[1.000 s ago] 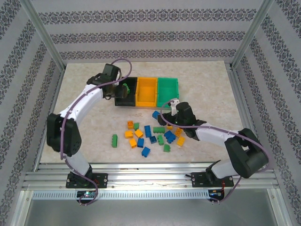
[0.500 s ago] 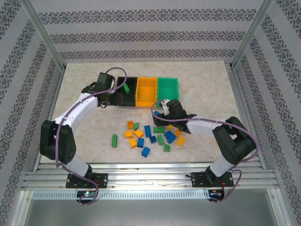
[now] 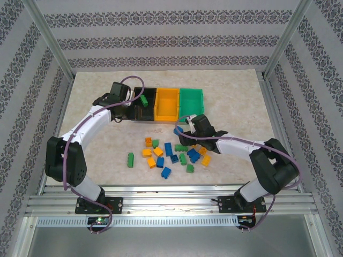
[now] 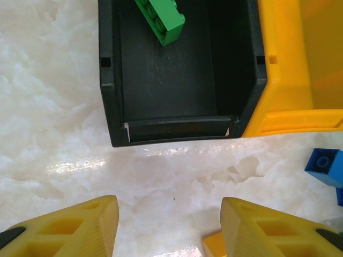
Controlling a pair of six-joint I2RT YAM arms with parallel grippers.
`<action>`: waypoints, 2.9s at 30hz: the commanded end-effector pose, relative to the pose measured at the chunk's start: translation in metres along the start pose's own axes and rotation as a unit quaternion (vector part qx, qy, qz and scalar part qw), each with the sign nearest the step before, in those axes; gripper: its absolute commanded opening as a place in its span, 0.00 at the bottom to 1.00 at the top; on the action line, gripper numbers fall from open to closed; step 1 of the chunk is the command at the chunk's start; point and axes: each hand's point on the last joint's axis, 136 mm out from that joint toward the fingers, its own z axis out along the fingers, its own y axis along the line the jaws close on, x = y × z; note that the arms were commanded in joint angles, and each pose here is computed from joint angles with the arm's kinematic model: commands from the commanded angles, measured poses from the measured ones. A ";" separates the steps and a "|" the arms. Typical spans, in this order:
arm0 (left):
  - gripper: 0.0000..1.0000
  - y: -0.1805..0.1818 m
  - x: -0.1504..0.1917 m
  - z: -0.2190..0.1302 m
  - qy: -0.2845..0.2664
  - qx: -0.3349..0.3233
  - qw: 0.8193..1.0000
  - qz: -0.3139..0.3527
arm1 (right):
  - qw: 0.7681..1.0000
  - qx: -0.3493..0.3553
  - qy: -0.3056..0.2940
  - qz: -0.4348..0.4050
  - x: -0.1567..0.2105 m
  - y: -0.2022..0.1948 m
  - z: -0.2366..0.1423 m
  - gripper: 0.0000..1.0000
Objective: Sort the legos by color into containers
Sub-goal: Pick up the lego from the center of the table, then place the lego in the container.
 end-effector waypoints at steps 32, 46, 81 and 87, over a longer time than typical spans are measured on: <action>0.52 -0.014 -0.013 -0.011 -0.021 0.044 0.999 0.002 | 0.999 0.010 0.045 -0.015 -0.025 0.014 -0.004 0.43; 0.51 -0.034 -0.005 0.005 0.009 0.110 0.994 -0.020 | 0.996 0.012 -0.063 0.056 -0.129 -0.024 -0.030 0.45; 0.50 -0.037 -0.002 0.009 0.026 0.117 0.993 -0.015 | 0.998 -0.035 -0.049 0.023 -0.177 0.023 0.017 0.67; 0.50 -0.039 -0.001 0.008 0.029 0.123 0.992 -0.015 | 0.998 -0.033 -0.045 0.025 -0.146 0.021 -0.007 0.66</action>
